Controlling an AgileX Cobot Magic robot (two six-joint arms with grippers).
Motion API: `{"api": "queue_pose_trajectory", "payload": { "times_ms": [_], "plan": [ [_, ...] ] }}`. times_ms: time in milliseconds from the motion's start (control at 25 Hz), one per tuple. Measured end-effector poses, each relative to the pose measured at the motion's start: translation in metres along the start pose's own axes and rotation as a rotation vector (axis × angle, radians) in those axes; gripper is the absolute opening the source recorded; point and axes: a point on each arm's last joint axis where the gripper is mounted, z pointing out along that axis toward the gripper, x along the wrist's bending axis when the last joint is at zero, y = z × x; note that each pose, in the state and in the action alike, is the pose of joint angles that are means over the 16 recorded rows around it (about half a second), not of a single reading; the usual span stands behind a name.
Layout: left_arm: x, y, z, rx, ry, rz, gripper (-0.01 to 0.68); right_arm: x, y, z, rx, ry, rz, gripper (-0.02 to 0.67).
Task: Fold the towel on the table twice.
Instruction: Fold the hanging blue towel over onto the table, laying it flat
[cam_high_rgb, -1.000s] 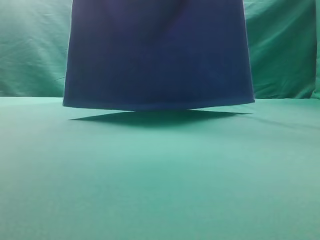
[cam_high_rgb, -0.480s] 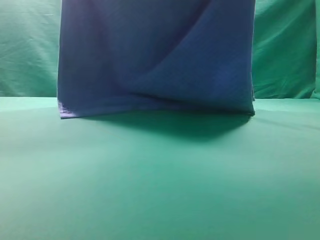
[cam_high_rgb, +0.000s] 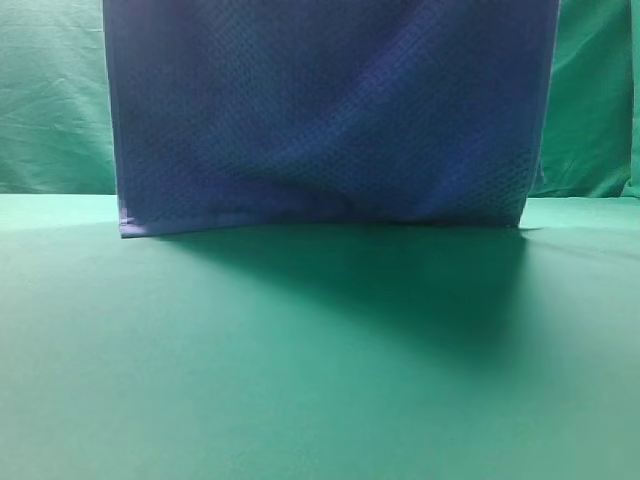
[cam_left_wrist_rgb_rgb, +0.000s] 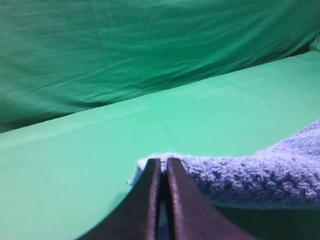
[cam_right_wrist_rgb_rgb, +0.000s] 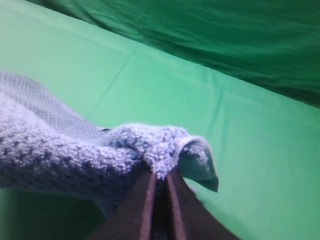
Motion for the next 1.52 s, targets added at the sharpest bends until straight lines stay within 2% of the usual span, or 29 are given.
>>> {"api": "queue_pose_trajectory", "payload": {
  "times_ms": [440,800,1160,1520],
  "plan": [
    [-0.009,-0.054,-0.035,0.068,-0.05,-0.109,0.0,0.028,-0.052,-0.012,0.063,0.082,0.042,0.0],
    [-0.017,-0.094,-0.066,0.116,-0.097,-0.165,0.0,0.052,-0.085,-0.024,0.093,0.142,0.028,0.0],
    [-0.024,-0.142,-0.095,0.203,-0.137,-0.191,0.0,0.064,-0.116,-0.047,0.118,0.159,0.028,0.0],
    [-0.03,-0.186,-0.104,0.309,-0.172,-0.232,0.0,0.074,-0.174,-0.048,0.223,0.178,0.076,0.0]
  ]
}}
